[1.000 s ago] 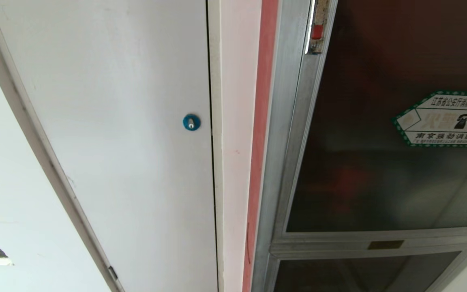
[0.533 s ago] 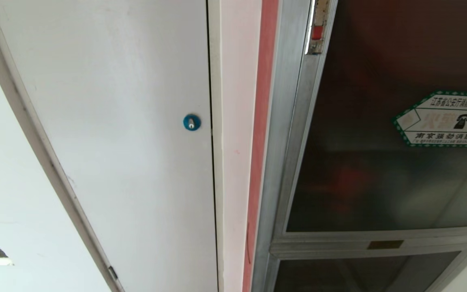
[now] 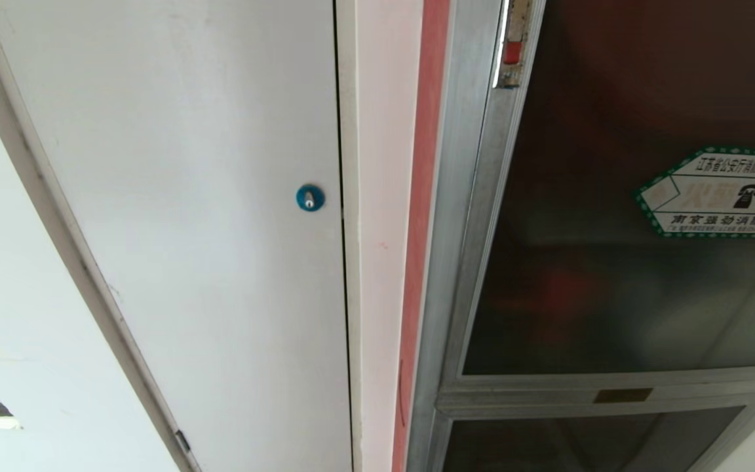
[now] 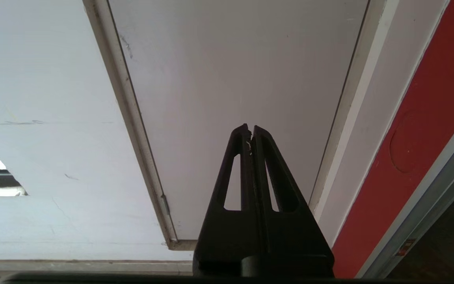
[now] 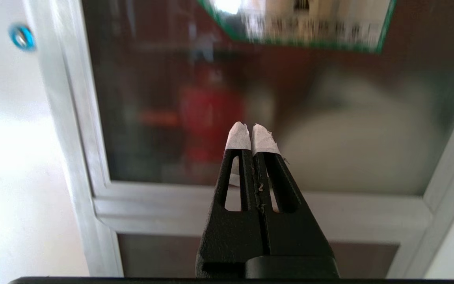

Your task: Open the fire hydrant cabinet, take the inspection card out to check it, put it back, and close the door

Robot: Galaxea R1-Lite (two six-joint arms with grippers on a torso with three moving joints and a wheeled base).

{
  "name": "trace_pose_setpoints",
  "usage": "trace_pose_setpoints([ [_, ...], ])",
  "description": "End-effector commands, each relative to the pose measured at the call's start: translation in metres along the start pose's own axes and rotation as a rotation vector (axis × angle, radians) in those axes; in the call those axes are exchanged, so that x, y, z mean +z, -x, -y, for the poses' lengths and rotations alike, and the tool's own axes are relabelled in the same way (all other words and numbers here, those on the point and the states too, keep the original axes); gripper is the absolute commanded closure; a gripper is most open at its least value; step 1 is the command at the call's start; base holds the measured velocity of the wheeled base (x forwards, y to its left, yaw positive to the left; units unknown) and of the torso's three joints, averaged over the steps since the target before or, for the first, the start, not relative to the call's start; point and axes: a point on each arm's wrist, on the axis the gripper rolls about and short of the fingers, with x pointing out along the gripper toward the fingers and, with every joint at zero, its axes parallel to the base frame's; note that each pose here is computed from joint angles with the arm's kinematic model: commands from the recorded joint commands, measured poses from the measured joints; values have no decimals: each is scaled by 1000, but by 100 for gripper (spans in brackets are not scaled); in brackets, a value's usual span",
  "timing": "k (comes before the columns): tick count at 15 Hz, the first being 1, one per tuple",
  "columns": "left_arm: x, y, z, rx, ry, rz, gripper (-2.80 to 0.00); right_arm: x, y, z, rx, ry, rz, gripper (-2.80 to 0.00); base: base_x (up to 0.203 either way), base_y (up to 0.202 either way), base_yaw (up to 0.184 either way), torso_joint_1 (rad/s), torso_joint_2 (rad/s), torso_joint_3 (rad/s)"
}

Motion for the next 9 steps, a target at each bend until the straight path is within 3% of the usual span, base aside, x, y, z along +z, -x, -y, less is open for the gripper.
trace_pose_setpoints([
  [1,-3,-1,0,0,0,-12,0,-27,-2,-1,-7,5,-72,0,0,0,0,0,0,0],
  [7,-3,-1,0,0,0,-12,0,-44,-1,-1,-11,9,-189,0,0,0,0,0,0,0],
  [9,-3,-1,0,0,0,-12,0,-44,-2,-1,-11,14,-188,0,0,0,0,0,0,0],
])
